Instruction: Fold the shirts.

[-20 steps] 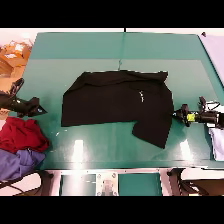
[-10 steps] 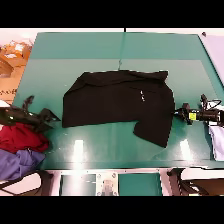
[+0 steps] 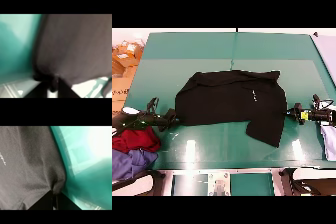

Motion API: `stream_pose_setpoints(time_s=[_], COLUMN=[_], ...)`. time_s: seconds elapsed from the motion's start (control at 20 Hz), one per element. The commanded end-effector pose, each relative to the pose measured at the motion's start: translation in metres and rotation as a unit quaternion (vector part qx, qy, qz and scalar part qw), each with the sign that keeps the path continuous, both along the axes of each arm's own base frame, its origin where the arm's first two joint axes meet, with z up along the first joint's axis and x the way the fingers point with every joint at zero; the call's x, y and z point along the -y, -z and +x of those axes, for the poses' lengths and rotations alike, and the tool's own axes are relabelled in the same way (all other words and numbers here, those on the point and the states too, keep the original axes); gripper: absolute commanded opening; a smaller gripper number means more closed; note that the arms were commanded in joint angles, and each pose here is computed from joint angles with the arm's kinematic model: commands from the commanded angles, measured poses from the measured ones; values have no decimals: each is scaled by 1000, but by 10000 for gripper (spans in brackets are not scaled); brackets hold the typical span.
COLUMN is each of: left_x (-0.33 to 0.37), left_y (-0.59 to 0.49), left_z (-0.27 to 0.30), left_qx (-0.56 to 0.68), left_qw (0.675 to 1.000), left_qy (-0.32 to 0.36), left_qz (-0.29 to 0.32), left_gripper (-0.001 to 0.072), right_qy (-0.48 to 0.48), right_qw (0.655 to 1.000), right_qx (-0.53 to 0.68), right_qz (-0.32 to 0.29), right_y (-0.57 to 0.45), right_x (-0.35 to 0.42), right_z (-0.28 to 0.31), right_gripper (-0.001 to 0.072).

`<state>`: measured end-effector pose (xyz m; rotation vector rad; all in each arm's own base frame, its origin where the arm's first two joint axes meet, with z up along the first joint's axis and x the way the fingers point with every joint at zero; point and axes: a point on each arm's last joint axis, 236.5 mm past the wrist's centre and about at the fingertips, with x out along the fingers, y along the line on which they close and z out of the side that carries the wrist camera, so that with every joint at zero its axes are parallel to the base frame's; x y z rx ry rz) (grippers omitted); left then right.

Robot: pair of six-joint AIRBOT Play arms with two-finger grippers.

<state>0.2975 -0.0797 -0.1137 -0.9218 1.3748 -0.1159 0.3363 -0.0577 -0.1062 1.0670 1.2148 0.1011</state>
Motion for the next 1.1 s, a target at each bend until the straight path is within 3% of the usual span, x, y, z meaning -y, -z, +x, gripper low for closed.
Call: stream_pose_setpoints(time_s=[0.0, 0.05, 0.1, 0.3, 0.4, 0.5, 0.65, 0.85, 0.95, 1.05], left_x=[2, 3, 4, 9, 9, 11, 16, 40, 50, 51], left_y=[1, 0, 0, -50, -127, -236, -427, -644, -697, -718], left_z=[2, 0, 0, 28, 60, 76, 55, -77, -142, -179], left_qx=[13, 11, 15, 84, 177, 302, 514, 738, 795, 812], left_qw=[1000, 1000, 1000, 994, 980, 945, 841, 636, 554, 514], left_qy=[10, 12, 18, 73, 92, 120, 123, 96, 82, 71], left_qz=[4, 2, 3, -4, 8, 37, 114, 201, 235, 266], left_gripper=[22, 22, 22, 20, 20, 20, 21, 22, 22, 22], right_qy=[0, 3, 16, 6, 9, 6, 27, 111, 139, 141], right_qw=[1000, 1000, 1000, 1000, 994, 968, 872, 669, 574, 521], right_qx=[-2, -8, -18, 19, 108, 242, 468, 694, 751, 772], right_qz=[4, 11, 18, 8, -20, -61, -143, -241, -293, -335], right_y=[0, -1, -1, -31, -99, -207, -415, -635, -693, -718], right_x=[-1, -3, -3, -2, 0, -10, -36, -92, -118, -138], right_z=[0, -1, -1, 9, 34, 55, 33, -94, -161, -200], right_gripper=[31, 58, 21, 18, 18, 18, 19, 20, 20, 20])
